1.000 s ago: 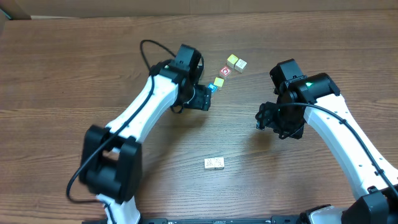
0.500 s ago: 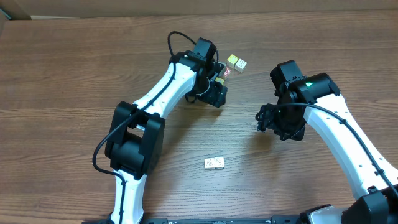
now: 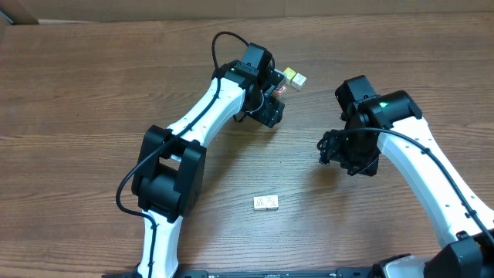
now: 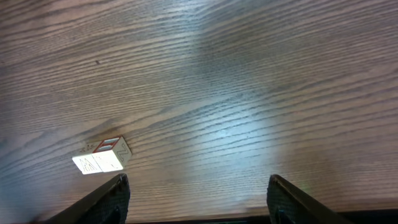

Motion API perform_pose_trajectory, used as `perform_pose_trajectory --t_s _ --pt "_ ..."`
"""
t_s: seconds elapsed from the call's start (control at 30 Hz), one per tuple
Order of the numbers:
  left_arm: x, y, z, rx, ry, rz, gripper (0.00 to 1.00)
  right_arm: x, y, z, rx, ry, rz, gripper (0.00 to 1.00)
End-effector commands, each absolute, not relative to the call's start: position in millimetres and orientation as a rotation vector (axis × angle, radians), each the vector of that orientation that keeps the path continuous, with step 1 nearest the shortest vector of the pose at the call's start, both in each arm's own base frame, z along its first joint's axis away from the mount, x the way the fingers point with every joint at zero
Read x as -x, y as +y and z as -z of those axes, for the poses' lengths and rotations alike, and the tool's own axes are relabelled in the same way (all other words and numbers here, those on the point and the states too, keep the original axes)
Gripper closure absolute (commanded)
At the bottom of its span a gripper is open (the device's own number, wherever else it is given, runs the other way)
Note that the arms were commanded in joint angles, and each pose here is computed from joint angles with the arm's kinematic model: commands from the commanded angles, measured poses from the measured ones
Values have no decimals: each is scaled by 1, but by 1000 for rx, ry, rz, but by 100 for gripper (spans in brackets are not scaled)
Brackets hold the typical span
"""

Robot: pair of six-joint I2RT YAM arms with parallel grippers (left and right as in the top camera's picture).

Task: Flip 5 blocks
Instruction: 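Move the left gripper to the cluster and grasp the blue-printed block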

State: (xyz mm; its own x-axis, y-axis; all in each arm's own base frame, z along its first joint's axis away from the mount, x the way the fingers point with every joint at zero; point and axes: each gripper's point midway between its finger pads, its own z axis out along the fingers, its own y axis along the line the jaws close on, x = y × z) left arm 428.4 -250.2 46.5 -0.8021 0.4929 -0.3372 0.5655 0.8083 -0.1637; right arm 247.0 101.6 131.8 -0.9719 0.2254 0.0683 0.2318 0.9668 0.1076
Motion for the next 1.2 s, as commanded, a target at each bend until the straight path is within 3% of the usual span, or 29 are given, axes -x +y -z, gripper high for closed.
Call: perform_pose_trajectory --t_s 0.0,0.17,0.3,0.67,1.0,1.17 --pt "-436 -251 -42 -838 2700 349 19 -249 103 -142 346 -3085 208 28" --pt "-441 -249 -42 -829 2687 319 16 -245 102 -142 346 -3073 198 28" --pt "-443 -250 -40 -828 2683 320 22 -243 101 -142 346 -3062 191 28" --pt "-440 -247 -18 -817 2734 313 25 -242 101 -142 346 -3061 190 28" --pt "-446 -240 -18 -759 2745 287 57 -243 101 -142 346 -3062 191 28" --pt "-448 -235 -17 -676 2768 257 59 -243 101 -142 346 -3062 191 28"
